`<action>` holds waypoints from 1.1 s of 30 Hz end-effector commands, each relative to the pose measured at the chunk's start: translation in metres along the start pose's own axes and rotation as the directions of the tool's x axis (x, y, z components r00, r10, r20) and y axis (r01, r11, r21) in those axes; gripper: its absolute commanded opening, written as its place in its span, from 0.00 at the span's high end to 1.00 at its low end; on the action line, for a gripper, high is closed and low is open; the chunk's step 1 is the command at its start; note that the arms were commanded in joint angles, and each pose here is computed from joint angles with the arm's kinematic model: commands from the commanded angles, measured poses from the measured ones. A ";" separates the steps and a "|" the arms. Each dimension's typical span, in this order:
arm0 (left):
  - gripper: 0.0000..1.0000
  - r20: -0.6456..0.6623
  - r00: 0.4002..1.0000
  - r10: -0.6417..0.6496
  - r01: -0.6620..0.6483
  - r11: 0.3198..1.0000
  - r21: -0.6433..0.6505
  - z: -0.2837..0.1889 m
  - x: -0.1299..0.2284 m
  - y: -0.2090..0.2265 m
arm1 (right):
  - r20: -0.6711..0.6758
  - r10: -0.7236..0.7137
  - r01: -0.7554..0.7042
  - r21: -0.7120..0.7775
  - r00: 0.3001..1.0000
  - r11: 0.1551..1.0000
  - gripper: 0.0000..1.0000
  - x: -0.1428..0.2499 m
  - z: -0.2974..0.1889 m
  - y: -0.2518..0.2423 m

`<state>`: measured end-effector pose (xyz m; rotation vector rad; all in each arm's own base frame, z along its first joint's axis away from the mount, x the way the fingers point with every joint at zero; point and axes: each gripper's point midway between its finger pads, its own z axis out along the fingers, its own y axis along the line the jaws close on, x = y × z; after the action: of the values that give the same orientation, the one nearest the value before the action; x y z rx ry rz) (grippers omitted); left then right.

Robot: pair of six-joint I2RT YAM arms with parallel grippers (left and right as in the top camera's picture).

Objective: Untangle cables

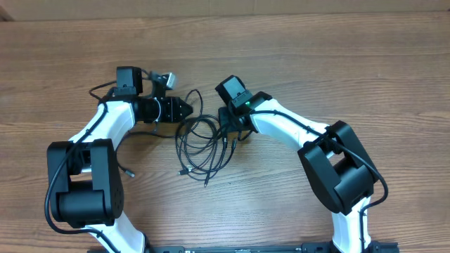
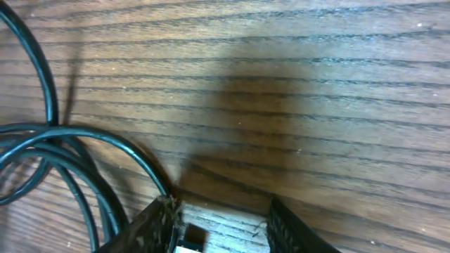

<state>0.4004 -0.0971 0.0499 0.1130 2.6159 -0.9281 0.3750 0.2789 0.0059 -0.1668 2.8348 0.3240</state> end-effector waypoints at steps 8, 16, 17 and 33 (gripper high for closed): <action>0.62 -0.003 0.996 -0.086 0.085 0.983 -0.163 0.004 0.001 0.022 | -0.091 0.035 -0.047 -0.138 0.995 0.989 0.58 0.010 -0.005 0.011; 0.63 0.003 0.992 -0.128 0.122 0.938 -0.324 0.005 0.006 0.040 | -0.103 0.026 -0.036 -0.099 0.994 0.994 0.59 0.018 0.006 0.008; 0.63 0.006 0.991 -0.132 0.126 0.934 -0.335 0.005 0.006 0.041 | -0.104 0.024 -0.033 -0.082 0.994 0.996 0.59 0.019 0.010 0.005; 0.47 -0.006 0.996 -0.094 0.087 0.944 -0.317 0.018 0.006 0.023 | -0.134 0.056 -0.053 0.024 0.989 0.998 0.64 0.035 0.031 -0.008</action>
<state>0.3994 -0.0899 0.0217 -0.0784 2.7744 -0.5348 0.3673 0.2900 0.0039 -0.1401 2.8849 0.4450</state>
